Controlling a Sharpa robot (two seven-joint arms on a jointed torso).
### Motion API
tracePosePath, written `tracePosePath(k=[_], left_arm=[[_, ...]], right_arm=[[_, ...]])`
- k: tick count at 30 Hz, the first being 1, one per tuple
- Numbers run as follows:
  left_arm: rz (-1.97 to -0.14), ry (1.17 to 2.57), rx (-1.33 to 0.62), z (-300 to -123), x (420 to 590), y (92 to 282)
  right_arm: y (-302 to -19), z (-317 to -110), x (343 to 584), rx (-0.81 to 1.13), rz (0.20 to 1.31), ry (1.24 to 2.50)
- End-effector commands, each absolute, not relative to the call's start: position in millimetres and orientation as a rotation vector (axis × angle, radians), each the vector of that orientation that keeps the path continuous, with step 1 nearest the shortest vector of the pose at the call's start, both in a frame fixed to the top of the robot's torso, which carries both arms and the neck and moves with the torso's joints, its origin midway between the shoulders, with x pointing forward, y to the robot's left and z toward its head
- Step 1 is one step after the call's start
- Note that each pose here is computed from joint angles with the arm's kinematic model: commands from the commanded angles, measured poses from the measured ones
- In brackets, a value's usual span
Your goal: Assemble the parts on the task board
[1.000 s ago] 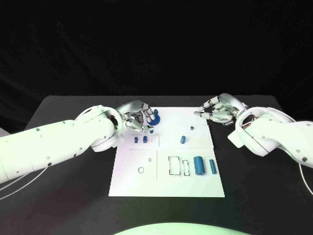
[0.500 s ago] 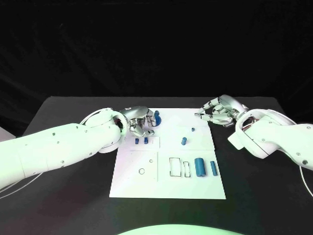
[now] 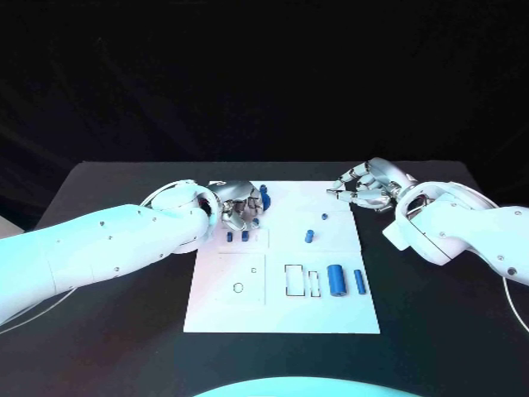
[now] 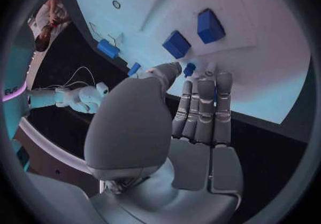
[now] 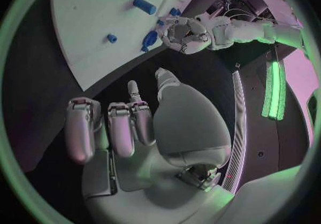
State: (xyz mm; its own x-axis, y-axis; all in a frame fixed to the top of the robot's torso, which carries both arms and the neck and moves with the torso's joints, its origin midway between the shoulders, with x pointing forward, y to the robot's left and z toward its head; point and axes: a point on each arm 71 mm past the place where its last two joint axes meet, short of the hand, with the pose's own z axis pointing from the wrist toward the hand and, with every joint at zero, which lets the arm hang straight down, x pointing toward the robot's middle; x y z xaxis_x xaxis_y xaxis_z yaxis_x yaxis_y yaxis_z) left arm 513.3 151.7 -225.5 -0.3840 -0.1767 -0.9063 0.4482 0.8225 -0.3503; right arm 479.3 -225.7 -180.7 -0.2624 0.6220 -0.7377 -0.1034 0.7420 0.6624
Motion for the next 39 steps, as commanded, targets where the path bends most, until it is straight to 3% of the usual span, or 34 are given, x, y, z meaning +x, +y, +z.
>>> tracePosePath(k=[1, 28, 39], left_arm=[[-0.665, 1.897, 0.248, -229.7, 512.4, 148.4], [-0.63, 1.907, 0.252, -234.3, 516.5, 144.9], [-0.68, 1.841, 0.208, -228.2, 516.2, 142.7]], right_arm=[[-223.9, -180.3, 478.7, 0.395, 0.734, 1.704], [-223.2, -180.4, 478.9, 0.394, 0.734, 1.705], [-223.3, -180.4, 479.0, 0.393, 0.735, 1.705]])
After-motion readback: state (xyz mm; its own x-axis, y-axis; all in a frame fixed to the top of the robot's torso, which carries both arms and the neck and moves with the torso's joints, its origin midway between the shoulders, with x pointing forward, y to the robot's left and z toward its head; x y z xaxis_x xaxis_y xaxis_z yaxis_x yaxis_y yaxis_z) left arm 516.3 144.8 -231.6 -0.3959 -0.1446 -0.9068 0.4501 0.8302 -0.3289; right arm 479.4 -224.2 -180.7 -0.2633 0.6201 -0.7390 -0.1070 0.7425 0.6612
